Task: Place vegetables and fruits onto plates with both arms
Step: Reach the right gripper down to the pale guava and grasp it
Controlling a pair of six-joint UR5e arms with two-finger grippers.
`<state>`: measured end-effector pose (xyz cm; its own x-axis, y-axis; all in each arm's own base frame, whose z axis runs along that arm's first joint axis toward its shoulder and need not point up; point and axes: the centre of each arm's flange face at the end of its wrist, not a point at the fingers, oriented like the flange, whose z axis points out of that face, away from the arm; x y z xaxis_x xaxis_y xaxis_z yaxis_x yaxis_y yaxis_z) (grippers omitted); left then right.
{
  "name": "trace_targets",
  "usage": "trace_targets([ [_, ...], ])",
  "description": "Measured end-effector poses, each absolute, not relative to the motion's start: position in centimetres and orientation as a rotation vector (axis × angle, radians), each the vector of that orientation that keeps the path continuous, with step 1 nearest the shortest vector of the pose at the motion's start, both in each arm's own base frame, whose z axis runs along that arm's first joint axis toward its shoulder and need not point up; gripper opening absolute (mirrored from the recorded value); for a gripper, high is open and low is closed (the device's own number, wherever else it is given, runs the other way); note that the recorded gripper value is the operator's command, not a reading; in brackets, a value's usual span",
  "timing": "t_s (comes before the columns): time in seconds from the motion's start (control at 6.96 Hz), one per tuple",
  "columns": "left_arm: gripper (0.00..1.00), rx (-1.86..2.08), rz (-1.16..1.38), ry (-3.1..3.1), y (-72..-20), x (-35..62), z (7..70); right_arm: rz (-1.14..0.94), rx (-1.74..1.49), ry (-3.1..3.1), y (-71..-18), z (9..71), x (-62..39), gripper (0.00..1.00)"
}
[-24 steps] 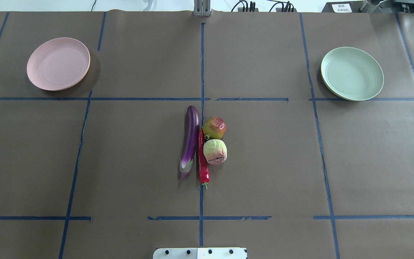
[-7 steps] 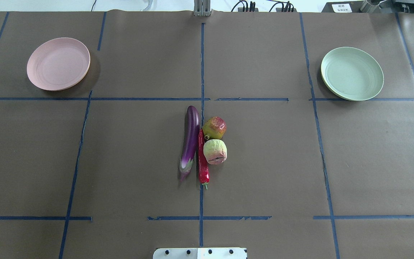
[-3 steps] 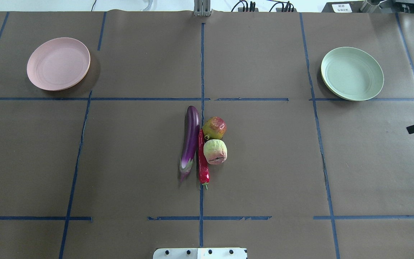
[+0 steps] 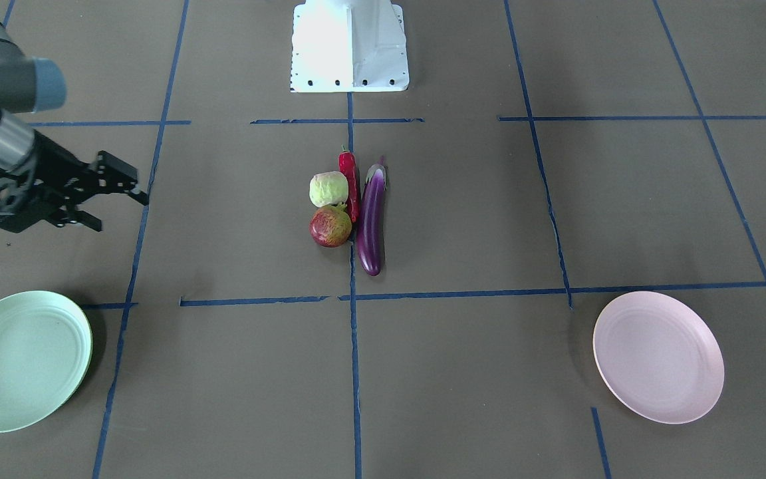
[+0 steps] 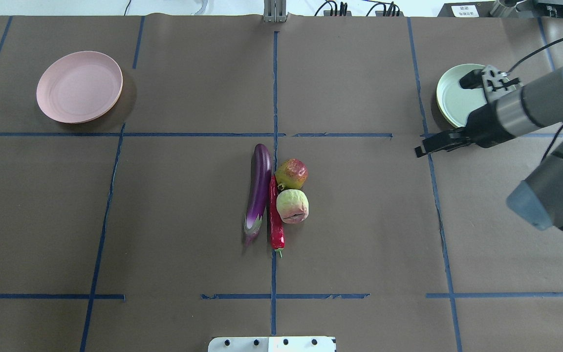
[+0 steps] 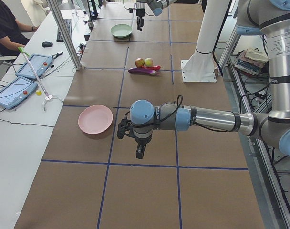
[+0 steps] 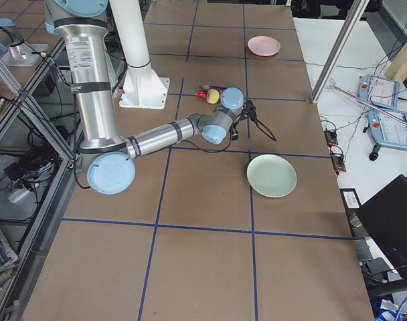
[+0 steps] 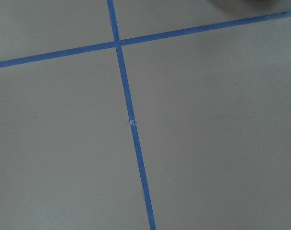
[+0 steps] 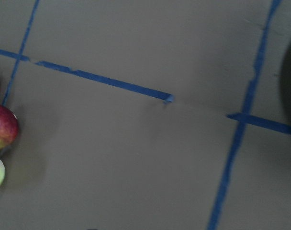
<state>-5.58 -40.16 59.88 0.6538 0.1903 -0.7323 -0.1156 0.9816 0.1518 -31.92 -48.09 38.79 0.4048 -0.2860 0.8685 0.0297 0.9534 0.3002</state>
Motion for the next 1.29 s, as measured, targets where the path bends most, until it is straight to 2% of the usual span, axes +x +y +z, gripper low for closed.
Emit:
trace_targets([
  [0.29, 1.00, 0.094, 0.164, 0.841, -40.2, -5.6, 59.8, -0.117, 0.292, -1.106, -46.1, 30.6, -42.8, 1.00],
  [0.58, 1.00, 0.098, 0.137, 0.840, -40.5, -5.5, 59.6, -0.075, 0.286, -0.980, -44.7, 23.3, -49.4, 0.98],
  [0.86, 1.00, 0.099, 0.127, 0.841, -40.5, -5.5, 59.5, 0.021, 0.223, -0.925, -42.6, 19.7, -52.7, 0.94],
  [1.01, 1.00, 0.098, 0.125, 0.841, -40.5, -5.5, 59.5, 0.062, 0.205, -0.924, -41.9, 18.6, -53.5, 0.99],
  [1.29, 1.00, 0.091, 0.123, 0.841, -40.5, -5.5, 59.9, 0.082, 0.172, -0.938, -41.8, 17.8, -53.6, 1.00],
])
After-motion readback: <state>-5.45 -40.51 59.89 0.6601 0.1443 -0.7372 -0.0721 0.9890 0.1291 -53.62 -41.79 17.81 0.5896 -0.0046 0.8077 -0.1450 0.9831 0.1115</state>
